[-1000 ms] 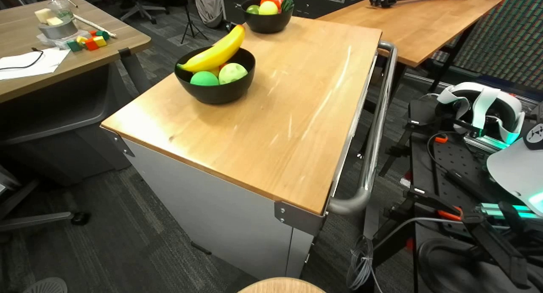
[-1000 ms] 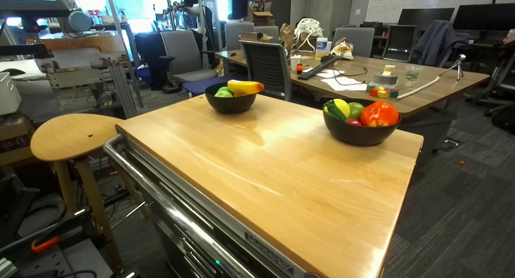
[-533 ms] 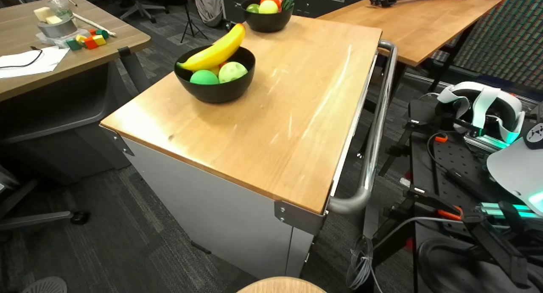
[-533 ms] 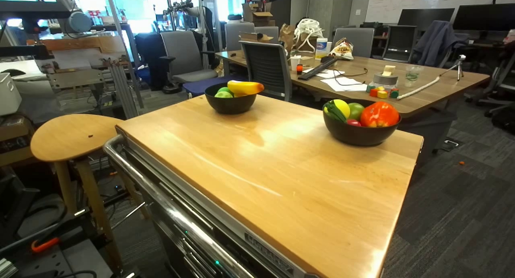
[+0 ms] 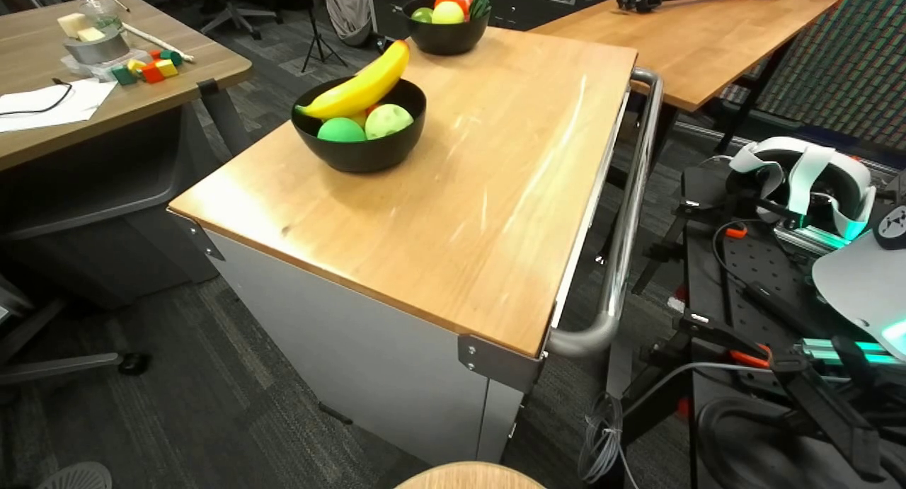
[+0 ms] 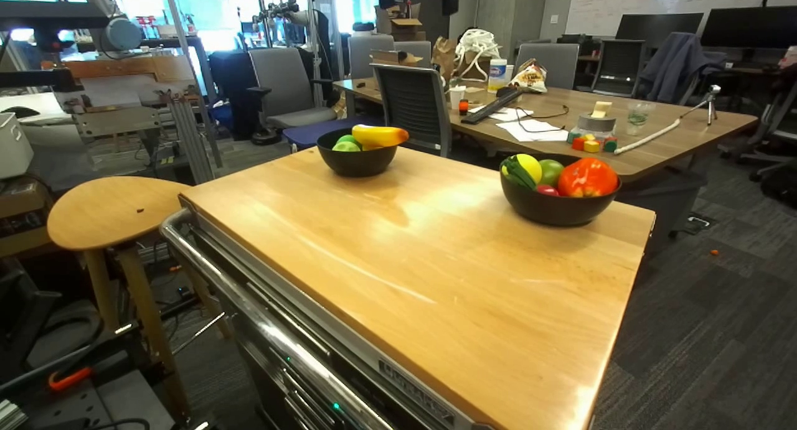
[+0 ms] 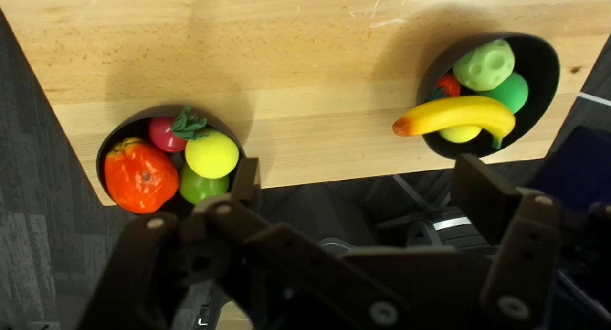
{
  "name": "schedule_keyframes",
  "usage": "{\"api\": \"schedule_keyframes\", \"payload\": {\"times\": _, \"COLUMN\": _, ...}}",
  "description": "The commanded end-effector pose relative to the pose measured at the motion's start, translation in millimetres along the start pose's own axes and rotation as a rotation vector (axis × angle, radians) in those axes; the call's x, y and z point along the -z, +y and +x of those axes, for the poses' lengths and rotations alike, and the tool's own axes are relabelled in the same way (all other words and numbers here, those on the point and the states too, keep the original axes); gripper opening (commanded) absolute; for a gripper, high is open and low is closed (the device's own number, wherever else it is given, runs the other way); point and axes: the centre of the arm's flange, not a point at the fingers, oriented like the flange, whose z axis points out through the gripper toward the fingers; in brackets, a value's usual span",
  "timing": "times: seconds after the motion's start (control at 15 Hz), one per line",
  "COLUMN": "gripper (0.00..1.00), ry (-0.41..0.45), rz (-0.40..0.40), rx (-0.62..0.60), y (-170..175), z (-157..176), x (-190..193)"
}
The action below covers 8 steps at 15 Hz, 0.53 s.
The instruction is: Remove all the plastic vegetables and fruits from the two bowls
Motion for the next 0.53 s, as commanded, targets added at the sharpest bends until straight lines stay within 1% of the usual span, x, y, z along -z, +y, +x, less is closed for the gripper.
{"api": "schedule_keyframes", "payload": {"times": 0.0, "gripper": 1.00, "ry": -0.030, "rz": 0.002, "rx": -0.107, "y": 26.6, "z": 77.9, "x": -12.2}}
{"api": "schedule_keyframes", "payload": {"times": 0.2, "gripper": 1.00, "ry": -0.046, "rz": -0.027, "rx": -0.179, "y": 51.4, "z": 105.2, "x": -54.8}}
{"api": "schedule_keyframes", "payload": {"times": 0.27, "gripper": 1.00, "ry": -0.014, "rz": -0.021, "rx": -0.208, "y": 56.2, "z": 110.5, "x": -68.6}}
{"api": "schedule_keyframes", "payload": {"times": 0.33, "gripper": 1.00, "ry": -0.021, "rz": 0.001, "rx": -0.218, "y": 54.6, "z": 114.2, "x": -74.2}}
{"api": "schedule_keyframes", "payload": {"times": 0.4, "gripper": 1.00, "ry": -0.045, "rz": -0.022, "rx": -0.177, "y": 51.2, "z": 80.5, "x": -75.1}}
{"api": "schedule_keyframes", "payload": {"times": 0.47, "gripper": 1.00, "ry": -0.048, "rz": -0.015, "rx": -0.189, "y": 54.8, "z": 86.8, "x": -84.6}}
